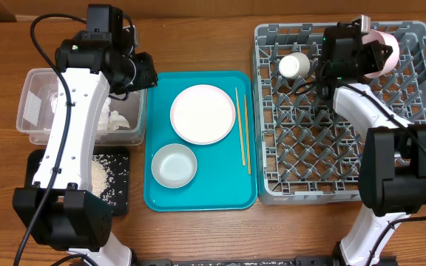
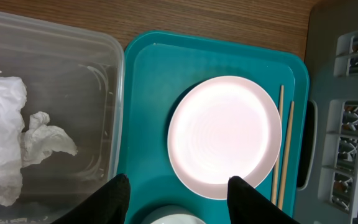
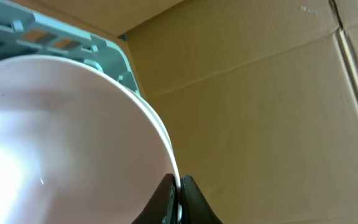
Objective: Sort waste into correct bins and load items into the dishwasher
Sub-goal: 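Lower the pink plate into the rack's back row and release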
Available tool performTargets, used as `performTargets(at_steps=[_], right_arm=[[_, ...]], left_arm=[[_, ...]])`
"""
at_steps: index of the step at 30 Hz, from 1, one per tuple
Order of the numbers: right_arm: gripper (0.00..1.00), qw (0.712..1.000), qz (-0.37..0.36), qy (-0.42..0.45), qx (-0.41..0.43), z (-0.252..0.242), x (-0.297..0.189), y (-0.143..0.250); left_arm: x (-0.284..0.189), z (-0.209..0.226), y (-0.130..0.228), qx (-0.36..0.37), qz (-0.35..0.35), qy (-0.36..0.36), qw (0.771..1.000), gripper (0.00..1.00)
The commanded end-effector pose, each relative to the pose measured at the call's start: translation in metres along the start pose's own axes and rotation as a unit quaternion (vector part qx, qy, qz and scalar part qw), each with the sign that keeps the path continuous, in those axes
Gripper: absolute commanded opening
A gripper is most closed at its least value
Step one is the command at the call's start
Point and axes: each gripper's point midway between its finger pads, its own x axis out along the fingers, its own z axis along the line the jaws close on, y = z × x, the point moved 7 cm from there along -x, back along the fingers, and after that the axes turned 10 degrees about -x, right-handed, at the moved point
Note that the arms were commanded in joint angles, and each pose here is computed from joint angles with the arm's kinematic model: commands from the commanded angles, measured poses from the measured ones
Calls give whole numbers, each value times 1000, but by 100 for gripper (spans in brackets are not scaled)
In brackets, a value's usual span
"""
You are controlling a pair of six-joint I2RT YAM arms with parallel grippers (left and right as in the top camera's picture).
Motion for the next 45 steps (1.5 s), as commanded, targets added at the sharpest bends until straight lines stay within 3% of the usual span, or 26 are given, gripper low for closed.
performTargets(at_steps=[1,5,10,14,16,23,25,34,45], right_arm=[[7,999,8,-1,-42,8,4,4],[10,999,1,2,-44,10,-7,-1],[27,999,-18,0,-48,16,-27,-9],[31,999,-20,5,-50,17,-35,-12],[38,999,-18,9,-50,17,-38,-12],[93,998,-31,10,-51,20,-55,-18],[100,998,-43,5,-52,23,-63,-21],[100,994,-94,-14,-44,32,-95,-36],[99,993,-106,-35,30,1,-88,-36]], left_arm=[[1,-3,1,5,4,6,1000,53],[1,-4,1,5,2,7,1000,53],[1,-4,1,5,2,7,1000,53],[1,-4,1,5,2,7,1000,53],[1,-4,1,5,2,7,1000,53],[1,-4,0,4,0,7,1000,54],[1,-4,0,3,1,8,1000,54],[1,-4,0,4,1,7,1000,54],[1,-4,0,4,1,7,1000,54]])
